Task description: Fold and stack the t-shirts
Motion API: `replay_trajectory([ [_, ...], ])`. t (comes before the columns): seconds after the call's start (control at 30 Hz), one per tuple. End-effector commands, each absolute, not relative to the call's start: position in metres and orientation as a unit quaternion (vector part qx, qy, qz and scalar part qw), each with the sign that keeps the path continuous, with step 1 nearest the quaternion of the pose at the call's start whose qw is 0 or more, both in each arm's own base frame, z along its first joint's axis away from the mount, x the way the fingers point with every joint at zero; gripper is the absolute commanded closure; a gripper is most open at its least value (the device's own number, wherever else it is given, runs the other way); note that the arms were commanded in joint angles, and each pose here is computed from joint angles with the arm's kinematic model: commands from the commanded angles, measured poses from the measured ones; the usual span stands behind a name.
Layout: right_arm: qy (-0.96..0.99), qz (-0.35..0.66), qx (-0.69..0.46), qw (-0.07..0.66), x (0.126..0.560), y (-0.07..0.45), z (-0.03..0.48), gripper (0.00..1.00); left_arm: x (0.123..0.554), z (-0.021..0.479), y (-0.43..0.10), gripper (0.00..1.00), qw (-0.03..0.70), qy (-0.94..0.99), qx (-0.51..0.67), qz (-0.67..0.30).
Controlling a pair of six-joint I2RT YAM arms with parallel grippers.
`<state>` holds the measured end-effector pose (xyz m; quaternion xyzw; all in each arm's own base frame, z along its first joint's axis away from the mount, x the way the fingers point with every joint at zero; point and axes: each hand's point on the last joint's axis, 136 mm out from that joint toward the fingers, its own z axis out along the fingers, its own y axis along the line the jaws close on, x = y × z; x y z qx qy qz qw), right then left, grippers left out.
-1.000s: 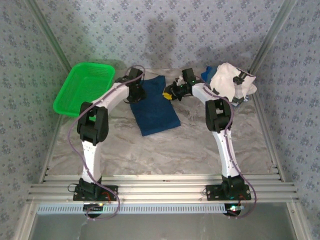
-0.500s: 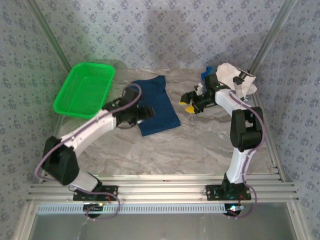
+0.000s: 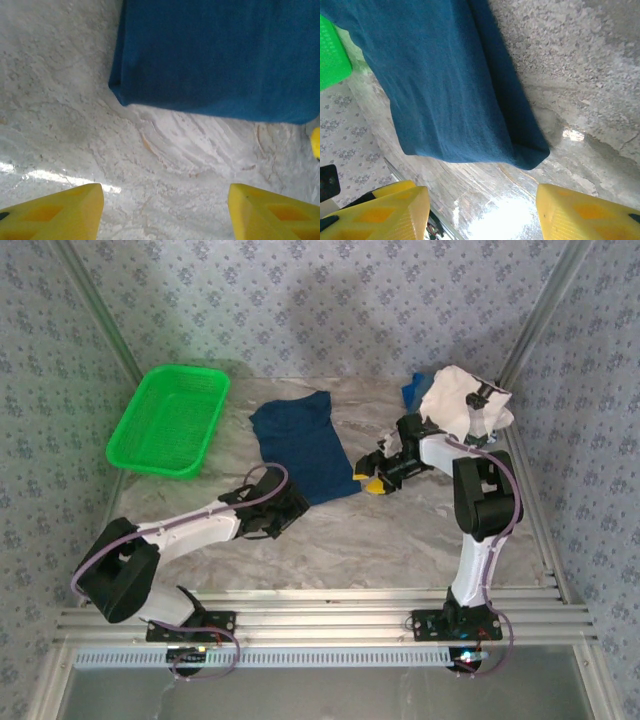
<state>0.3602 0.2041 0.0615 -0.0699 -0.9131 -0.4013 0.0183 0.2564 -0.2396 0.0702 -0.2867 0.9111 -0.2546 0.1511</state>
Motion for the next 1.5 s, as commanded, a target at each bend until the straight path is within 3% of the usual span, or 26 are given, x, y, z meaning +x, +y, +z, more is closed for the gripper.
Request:
replay_trajectory([
  [0.0, -0.913, -0.404, -0.058, 0.024, 0.358, 0.207, 0.052, 0.41, 0.272, 0.073, -0.235, 0.34, 0.187, 0.884, -0.335, -0.265],
  [0.33, -0.914, -0.401, -0.049, 0.034, 0.362, 0.220, 0.047, 0.41, 0.298, 0.050, -0.237, 0.38, 0.211, 0.864, -0.378, -0.259],
  [0.47, -0.918, -0.391, -0.051, 0.047, 0.361, 0.225, 0.037, 0.43, 0.302, 0.041, -0.229, 0.46, 0.222, 0.859, -0.396, -0.235],
  [0.73, -0.923, -0.374, -0.069, 0.057, 0.365, 0.225, 0.021, 0.67, 0.322, 0.042, -0.228, 0.64, 0.240, 0.852, -0.407, -0.224],
  [0.87, -0.923, -0.375, -0.068, 0.057, 0.364, 0.224, 0.028, 0.85, 0.324, 0.041, -0.230, 0.88, 0.234, 0.861, -0.398, -0.213],
  [0.97, -0.924, -0.372, -0.065, 0.057, 0.352, 0.220, 0.040, 0.91, 0.311, 0.048, -0.225, 1.00, 0.231, 0.873, -0.381, -0.197],
  [1.2, -0.916, -0.378, -0.104, 0.085, 0.284, 0.209, 0.054, 1.00, 0.240, 0.075, -0.212, 1.00, 0.226, 0.909, -0.314, -0.154],
  [1.37, -0.914, -0.377, -0.104, 0.110, 0.211, 0.213, 0.077, 1.00, 0.178, 0.080, -0.205, 1.00, 0.216, 0.920, -0.295, -0.143],
  [1.47, -0.914, -0.374, -0.113, 0.106, 0.179, 0.210, 0.095, 1.00, 0.163, 0.095, -0.209, 1.00, 0.225, 0.915, -0.290, -0.166],
])
